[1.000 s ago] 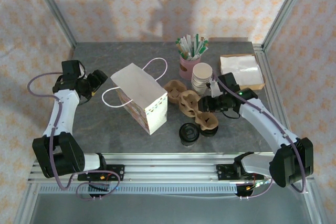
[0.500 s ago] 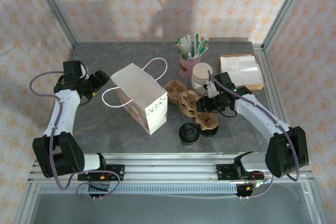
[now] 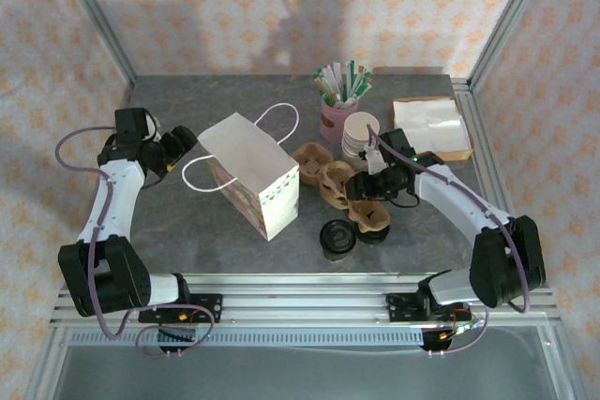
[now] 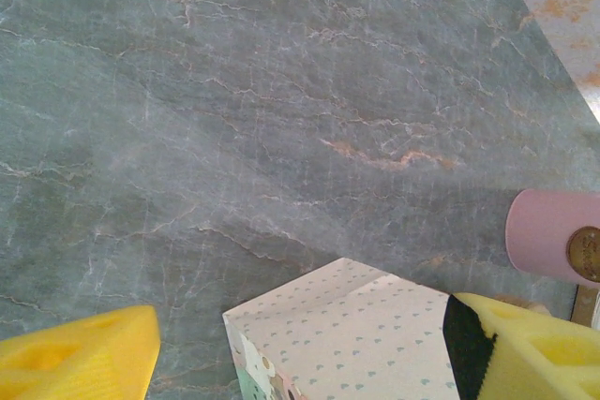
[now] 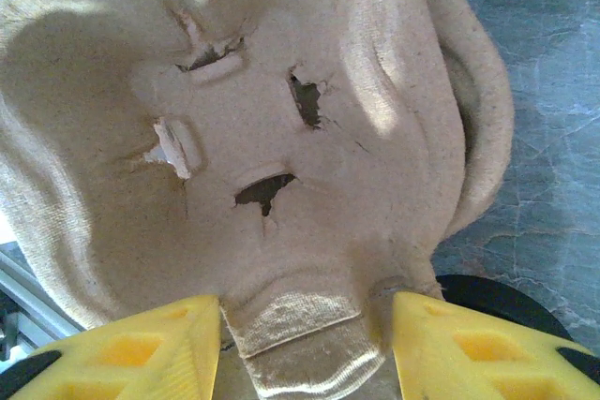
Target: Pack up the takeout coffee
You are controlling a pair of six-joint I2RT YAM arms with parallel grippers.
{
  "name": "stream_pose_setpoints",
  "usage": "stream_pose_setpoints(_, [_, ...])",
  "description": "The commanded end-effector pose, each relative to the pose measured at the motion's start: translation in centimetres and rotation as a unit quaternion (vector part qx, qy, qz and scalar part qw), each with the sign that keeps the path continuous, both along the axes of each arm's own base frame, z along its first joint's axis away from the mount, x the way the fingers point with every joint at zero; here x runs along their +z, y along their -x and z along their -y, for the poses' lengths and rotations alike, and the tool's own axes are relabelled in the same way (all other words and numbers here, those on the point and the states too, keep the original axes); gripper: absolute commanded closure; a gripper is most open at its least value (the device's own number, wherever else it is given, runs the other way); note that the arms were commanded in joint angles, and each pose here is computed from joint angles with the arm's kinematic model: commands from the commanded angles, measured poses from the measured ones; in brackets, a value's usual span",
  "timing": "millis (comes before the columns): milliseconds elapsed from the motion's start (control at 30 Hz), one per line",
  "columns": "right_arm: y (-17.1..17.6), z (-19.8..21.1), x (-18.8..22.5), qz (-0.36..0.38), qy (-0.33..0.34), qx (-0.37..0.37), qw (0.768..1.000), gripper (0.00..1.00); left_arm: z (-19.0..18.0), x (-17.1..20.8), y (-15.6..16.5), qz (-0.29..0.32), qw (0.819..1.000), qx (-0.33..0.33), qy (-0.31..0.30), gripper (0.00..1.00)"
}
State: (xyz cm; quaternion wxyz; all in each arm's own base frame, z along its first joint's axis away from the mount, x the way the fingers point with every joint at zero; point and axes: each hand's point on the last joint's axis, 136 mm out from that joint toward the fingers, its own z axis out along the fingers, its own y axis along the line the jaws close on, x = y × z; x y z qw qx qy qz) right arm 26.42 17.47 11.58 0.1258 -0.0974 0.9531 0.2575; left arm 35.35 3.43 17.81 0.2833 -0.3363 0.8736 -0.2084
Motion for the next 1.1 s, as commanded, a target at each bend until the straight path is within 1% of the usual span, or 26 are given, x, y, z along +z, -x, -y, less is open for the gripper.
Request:
stream_pose_setpoints(0, [-0.8,-0.4,0.9,0.013,-0.015,0.003,1.0,0.49,0.3,-0.1,-0.2,0.004,1.0,-0.013,-0.003,0.19])
stream_pose_setpoints(367, [-0.5,-0.1,0.0,-0.003,0.001,0.005,1.0,0.49,0.4,-0.1,-0.2,0.004,1.0,-0.014,-0.002,0.19])
stream_pose_setpoints(533, [-0.4,-0.3,0.1,-0.003,-0.001,0.009,1.0,0.58,0.4,-0.1,-0.1,0.003,1.0,-0.014,-0.003,0.19])
stream_pose_setpoints(833, [-0.5,0.1,1.9,0.022,0.001,0.002,1.0,0.64,0.4,0.0,-0.2,0.005,1.0,-0.014,-0.003,0.19])
stream_pose_setpoints(1067, [-0.7,0.7,4.4,0.052,0.007,-0.015,0.998,0.65,0.3,-0.2,-0.2,0.002,1.0,-0.013,-0.005,0.19])
